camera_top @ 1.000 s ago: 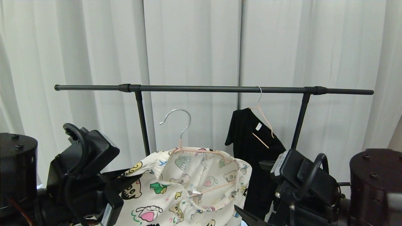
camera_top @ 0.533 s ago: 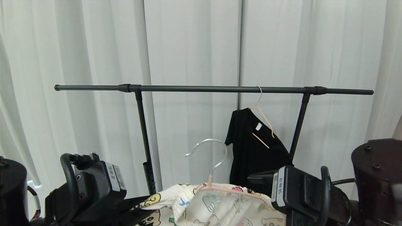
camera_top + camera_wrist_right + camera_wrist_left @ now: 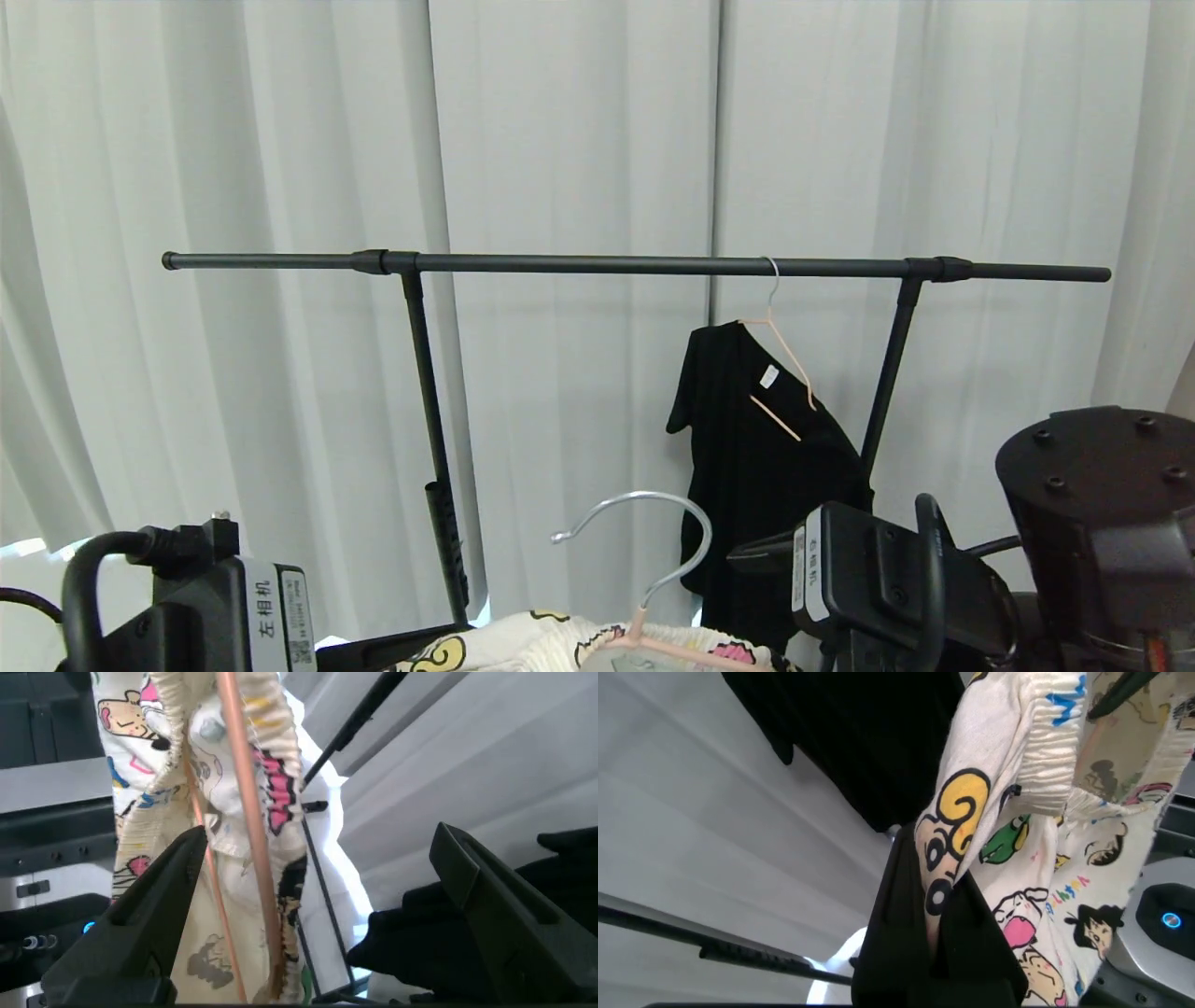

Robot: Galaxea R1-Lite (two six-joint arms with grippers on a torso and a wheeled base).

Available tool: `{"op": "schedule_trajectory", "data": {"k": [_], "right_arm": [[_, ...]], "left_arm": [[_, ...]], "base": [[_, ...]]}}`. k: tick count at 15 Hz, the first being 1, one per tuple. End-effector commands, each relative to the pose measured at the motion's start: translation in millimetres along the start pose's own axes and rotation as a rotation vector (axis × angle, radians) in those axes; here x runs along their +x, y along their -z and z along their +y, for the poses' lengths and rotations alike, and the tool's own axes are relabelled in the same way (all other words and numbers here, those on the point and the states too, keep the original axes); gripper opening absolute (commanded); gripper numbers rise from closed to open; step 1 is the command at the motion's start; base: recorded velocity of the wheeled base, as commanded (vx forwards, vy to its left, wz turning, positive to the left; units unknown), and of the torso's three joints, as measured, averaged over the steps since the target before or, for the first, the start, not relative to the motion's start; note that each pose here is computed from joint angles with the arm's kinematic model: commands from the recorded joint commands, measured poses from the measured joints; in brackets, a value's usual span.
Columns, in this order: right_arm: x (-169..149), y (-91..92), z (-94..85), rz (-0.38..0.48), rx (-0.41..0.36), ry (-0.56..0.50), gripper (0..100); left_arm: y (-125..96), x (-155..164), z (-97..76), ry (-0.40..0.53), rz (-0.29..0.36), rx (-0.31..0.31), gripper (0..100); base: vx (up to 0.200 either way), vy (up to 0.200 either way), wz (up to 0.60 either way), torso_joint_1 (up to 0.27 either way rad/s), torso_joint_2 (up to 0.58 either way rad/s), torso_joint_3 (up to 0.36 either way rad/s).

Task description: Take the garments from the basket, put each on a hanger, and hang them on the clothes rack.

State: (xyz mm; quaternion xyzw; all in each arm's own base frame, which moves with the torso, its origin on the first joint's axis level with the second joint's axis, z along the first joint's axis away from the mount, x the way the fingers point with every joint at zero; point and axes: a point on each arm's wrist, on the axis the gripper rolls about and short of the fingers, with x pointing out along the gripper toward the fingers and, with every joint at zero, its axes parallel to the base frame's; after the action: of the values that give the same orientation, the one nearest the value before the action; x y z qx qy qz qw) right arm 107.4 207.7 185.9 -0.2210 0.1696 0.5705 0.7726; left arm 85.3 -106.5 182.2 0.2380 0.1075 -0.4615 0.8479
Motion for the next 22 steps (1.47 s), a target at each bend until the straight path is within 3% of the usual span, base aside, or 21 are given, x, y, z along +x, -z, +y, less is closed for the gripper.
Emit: {"op": "schedule_trajectory", "data": {"k": [1, 3, 8, 9, 17, 20, 21, 22], "right_arm": [[6.0, -4.1, 4.3, 0.000, 0.058, -0.024, 100], [7.8, -6.8, 8.8, -0.004, 0.142, -0.040, 100], [8.0, -4.9, 8.0, 0.003, 0.147, -0.035, 100], [8.0, -4.9, 8.0, 0.003, 0.147, -0.034, 0], [7.5, -5.4, 7.4, -0.002, 0.134, -0.024, 0], [5.4, -6.2, 6.6, -0.008, 0.073, -0.006, 0], [5.4, -6.2, 6.6, -0.008, 0.068, -0.004, 0], [2.7, -7.2, 6.6, -0.017, 0.037, -0.002, 0]], "left_arm": [[-0.6, -2.1, 0.2, -0.004, -0.010, 0.000, 0], [-1.5, -2.2, 0.5, -0.005, -0.013, 0.000, 0], [-2.0, -3.0, 0.7, -0.006, -0.017, 0.000, 0], [-2.0, -3.0, 0.7, -0.006, -0.017, 0.000, 0], [-4.1, -1.3, 1.7, -0.017, -0.036, 0.002, 0], [-4.5, -1.3, 1.9, -0.019, -0.037, 0.002, 0], [-4.4, -0.6, 1.9, -0.018, -0.034, 0.002, 100], [-4.0, 0.7, 2.3, -0.020, -0.028, -0.003, 100]], "base": [[0.000, 0.000, 0.00, 0.000, 0.00, 0.000], [0.000, 0.000, 0.00, 0.000, 0.00, 0.000], [0.000, 0.000, 0.00, 0.000, 0.00, 0.000], [0.000, 0.000, 0.00, 0.000, 0.00, 0.000], [0.000, 0.000, 0.00, 0.000, 0.00, 0.000], [0.000, 0.000, 0.00, 0.000, 0.00, 0.000], [0.000, 0.000, 0.00, 0.000, 0.00, 0.000], [0.000, 0.000, 0.00, 0.000, 0.00, 0.000]]}}
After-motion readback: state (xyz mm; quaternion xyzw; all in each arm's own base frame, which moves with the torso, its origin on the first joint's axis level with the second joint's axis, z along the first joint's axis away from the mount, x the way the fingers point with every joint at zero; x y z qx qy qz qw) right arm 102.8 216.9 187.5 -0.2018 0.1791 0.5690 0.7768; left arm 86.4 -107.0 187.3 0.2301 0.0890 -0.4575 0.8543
